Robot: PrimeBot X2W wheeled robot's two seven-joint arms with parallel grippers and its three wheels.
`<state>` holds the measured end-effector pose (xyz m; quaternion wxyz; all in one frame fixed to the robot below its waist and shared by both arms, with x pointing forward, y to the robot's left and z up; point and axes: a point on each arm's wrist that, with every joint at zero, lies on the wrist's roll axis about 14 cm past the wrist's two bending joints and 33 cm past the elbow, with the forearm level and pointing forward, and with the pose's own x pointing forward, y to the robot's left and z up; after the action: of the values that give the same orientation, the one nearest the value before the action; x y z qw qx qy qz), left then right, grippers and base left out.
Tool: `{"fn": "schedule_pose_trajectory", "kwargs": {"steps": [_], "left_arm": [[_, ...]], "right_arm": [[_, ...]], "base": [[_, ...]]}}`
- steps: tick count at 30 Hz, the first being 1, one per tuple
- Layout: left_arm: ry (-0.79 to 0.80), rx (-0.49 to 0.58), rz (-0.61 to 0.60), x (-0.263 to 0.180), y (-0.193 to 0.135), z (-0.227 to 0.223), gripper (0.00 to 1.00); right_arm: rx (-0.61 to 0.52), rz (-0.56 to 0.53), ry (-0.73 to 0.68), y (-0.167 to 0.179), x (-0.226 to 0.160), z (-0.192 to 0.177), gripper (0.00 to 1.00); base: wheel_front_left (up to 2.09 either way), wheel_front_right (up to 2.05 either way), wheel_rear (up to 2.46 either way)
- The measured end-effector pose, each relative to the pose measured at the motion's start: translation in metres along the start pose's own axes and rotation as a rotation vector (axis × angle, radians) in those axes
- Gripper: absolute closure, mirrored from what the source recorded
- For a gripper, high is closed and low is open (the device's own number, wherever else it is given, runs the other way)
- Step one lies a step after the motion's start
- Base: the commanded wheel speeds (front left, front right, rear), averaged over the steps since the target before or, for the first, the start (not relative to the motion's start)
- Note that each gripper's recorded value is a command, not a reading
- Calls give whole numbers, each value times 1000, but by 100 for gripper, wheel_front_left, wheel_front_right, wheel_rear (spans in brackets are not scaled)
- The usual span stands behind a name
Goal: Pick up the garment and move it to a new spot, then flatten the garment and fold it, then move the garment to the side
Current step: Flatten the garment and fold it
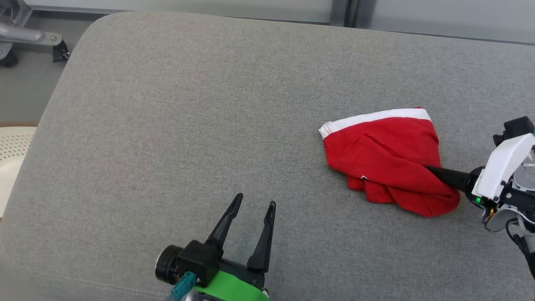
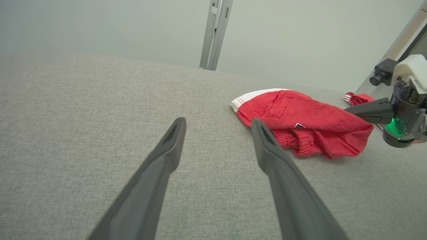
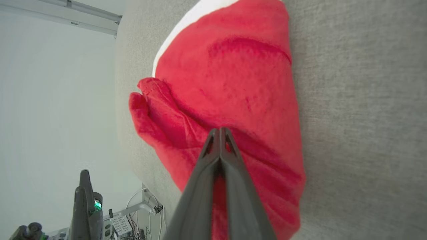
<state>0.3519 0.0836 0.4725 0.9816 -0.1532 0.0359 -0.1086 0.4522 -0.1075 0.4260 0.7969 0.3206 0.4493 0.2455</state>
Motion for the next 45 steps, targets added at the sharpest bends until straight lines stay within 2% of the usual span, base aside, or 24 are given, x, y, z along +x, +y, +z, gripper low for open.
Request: {"fn": "schedule_pose_trajectory", "kwargs": {"steps": [11, 15, 18, 24, 28, 33, 39, 41, 45], "left_arm": [[-6, -1, -46, 8, -12, 1, 0], [-13, -2, -71, 10, -19, 3, 0], [-15, -2, -81, 10, -22, 4, 0], [-10, -4, -70, 8, -18, 3, 0], [-11, -3, -53, 8, -12, 4, 0], [-10, 2, -18, 4, -2, 4, 0], [-31, 7, -17, 1, -3, 10, 0], [-34, 5, -21, -1, -6, 11, 0], [-46, 6, -35, -2, -11, 14, 0]], "right_arm": [[-103, 38, 156, 15, -32, -55, 100], [-125, 61, 57, 26, -49, -39, 100], [-143, 33, -40, 23, -57, -19, 100], [-116, -30, -77, 4, -39, -9, 100], [-73, -41, -33, -4, -17, -19, 100], [-61, 6, 50, 9, 5, -38, 100], [-93, 81, 204, 32, -1, -83, 100], [-120, 100, 169, 41, -7, -80, 100], [-181, 112, -18, 55, -18, -43, 100]], "base": [[0, 0, 0], [0, 0, 0], [0, 0, 0], [0, 0, 0], [0, 0, 0], [0, 0, 0], [0, 0, 0], [0, 0, 0], [0, 0, 0]]}}
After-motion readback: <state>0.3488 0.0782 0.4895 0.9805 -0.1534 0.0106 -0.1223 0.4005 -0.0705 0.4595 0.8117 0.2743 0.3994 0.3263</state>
